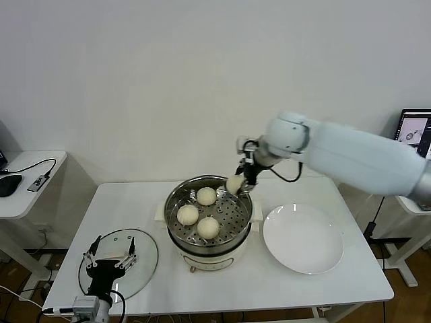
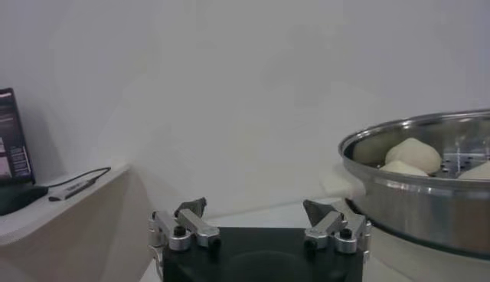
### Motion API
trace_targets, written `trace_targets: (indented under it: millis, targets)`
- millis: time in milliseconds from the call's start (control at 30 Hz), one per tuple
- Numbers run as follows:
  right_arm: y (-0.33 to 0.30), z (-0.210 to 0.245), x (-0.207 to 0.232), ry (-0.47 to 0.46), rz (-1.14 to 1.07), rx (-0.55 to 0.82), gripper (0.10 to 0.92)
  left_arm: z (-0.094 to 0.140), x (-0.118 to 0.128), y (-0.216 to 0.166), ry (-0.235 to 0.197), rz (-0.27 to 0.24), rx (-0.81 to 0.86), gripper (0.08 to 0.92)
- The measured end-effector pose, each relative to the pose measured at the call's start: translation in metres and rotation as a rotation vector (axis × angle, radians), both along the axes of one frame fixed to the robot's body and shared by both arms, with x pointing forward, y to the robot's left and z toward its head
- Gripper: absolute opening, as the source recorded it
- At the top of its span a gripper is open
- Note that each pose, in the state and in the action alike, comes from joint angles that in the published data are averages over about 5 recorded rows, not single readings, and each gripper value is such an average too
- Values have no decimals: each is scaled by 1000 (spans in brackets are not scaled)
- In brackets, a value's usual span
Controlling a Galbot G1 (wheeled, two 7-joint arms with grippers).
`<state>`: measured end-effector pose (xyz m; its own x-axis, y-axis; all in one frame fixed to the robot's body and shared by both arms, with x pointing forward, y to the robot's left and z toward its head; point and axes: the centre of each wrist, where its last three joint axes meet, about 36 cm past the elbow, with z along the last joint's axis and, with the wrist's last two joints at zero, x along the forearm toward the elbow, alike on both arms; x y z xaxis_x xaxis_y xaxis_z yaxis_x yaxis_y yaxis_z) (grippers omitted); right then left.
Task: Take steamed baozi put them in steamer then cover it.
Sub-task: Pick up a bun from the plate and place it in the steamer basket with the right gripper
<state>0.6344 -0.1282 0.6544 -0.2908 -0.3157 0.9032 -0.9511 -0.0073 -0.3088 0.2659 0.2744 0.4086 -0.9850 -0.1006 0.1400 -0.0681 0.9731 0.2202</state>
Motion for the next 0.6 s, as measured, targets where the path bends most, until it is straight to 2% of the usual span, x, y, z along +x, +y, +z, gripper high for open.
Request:
trace_targets:
  millis: [233, 600]
  targets:
    - [34, -31, 0, 48, 1, -23, 602, 1, 0, -1, -4, -3, -1, 823]
    - [44, -68, 1, 86, -20, -67, 602, 1, 0, 0, -7, 1, 2, 823]
